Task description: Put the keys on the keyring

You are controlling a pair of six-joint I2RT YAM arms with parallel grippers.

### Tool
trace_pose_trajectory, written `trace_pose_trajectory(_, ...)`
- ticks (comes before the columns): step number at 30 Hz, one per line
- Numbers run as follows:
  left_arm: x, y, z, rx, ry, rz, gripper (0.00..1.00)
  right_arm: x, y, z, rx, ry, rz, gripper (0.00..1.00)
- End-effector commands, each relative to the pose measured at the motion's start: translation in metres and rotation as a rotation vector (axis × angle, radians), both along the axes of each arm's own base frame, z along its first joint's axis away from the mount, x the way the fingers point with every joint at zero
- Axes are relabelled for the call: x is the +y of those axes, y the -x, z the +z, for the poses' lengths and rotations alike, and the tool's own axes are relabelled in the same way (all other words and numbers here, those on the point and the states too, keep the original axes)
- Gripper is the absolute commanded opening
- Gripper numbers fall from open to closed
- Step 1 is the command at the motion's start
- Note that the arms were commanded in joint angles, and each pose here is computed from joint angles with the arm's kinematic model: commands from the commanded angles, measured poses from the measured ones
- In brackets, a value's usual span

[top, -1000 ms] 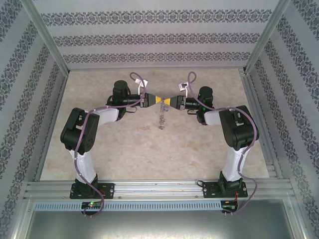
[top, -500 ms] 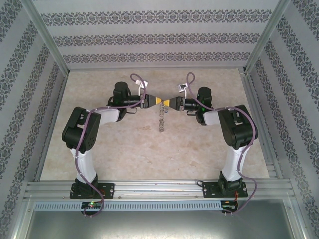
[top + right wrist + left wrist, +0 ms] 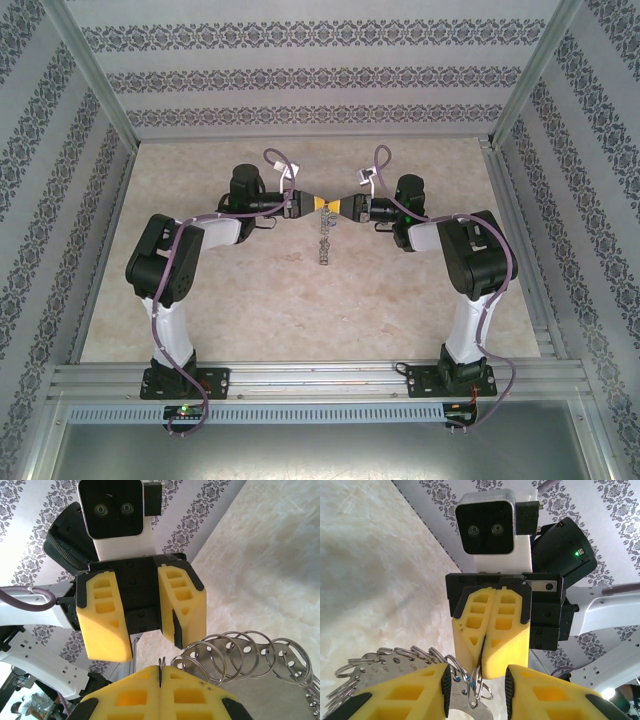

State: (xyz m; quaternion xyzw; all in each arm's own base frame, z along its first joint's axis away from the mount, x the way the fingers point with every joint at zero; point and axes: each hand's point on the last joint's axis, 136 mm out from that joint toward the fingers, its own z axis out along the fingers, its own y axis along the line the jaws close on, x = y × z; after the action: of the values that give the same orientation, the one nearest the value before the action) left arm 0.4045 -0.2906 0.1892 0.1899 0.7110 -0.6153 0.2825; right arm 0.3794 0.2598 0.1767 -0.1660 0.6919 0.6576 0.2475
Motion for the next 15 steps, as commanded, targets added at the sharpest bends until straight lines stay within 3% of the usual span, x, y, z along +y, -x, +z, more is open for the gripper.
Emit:
trace_pose_trajectory(1, -0.0090, 0.0004, 0.0008, -0.028, 0.000, -0.032, 0.35, -0.0001, -0.0054, 0.0108, -0.079, -0.012, -0.001, 0.00)
trace_pose_trajectory(15, -0.0142, 0.0077, 0.0026, -0.033, 0.012, -0.057, 0.30, -0.0052, -0.0094, 0.0090, -0.074, -0.009, -0.030, 0.00)
